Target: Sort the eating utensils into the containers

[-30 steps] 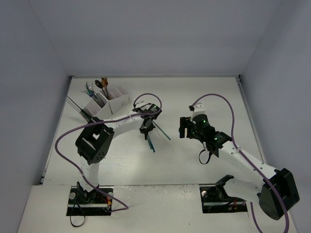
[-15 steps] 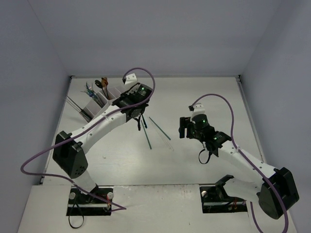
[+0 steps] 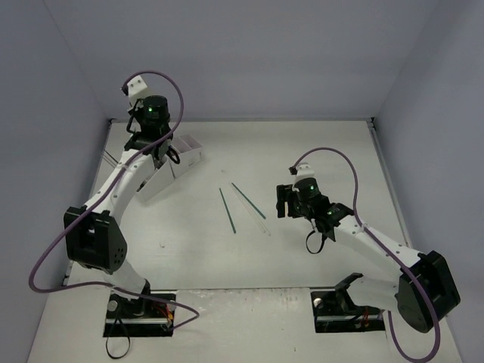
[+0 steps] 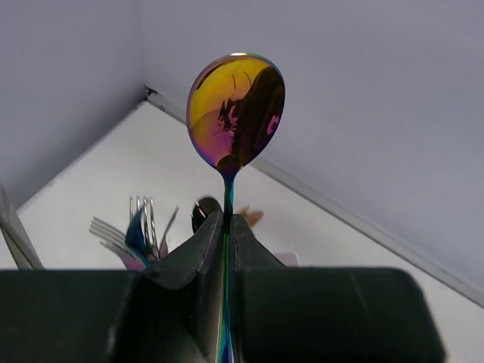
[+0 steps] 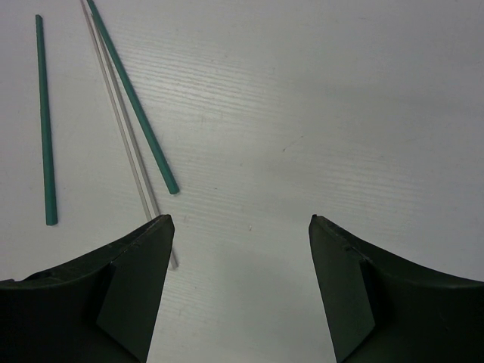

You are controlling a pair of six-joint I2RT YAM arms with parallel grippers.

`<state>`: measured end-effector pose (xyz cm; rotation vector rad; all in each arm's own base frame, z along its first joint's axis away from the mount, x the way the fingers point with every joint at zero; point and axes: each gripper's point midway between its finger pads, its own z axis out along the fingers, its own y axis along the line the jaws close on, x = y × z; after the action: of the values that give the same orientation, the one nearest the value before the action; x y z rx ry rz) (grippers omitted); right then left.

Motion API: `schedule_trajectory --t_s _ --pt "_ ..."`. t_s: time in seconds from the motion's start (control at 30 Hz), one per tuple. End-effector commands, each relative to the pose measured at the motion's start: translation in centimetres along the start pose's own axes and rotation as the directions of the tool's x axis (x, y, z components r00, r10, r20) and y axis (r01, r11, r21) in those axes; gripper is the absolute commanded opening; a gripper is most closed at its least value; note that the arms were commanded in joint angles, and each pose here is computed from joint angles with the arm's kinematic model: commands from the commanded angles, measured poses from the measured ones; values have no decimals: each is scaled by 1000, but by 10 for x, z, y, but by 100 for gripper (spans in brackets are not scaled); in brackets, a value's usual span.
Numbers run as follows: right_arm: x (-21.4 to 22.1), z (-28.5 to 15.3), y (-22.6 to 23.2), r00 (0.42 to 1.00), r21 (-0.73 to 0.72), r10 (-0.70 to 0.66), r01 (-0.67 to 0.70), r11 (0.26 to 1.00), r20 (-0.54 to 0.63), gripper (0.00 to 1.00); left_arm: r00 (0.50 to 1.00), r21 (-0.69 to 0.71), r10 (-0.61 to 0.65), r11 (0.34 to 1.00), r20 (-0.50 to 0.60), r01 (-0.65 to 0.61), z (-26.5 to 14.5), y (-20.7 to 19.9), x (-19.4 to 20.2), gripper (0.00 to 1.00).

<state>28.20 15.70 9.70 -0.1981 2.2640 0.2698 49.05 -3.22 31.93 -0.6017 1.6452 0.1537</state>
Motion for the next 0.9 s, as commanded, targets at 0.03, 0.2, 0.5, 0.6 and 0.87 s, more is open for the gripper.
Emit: schedule_trajectory --t_s 0.03,0.2,0.5,0.6,0.87 --pt "-32 -1 12 997 -44 4 -1 999 75 70 986 77 -84 994 144 73 36 -7 -43 0" --pt "-28 2 11 998 -42 -6 8 999 60 70 989 86 -34 996 143 22 62 -11 -23 0" --pt "-18 13 10 1000 -26 -18 19 999 20 69 997 42 -14 999 73 11 72 5 30 0" --pt "-21 15 12 1000 -31 -22 23 999 22 70 998 41 -23 999 67 20 64 10 32 10" --pt "-37 11 23 998 -75 -37 41 996 47 69 994 101 -50 994 97 40 31 13 3 39"
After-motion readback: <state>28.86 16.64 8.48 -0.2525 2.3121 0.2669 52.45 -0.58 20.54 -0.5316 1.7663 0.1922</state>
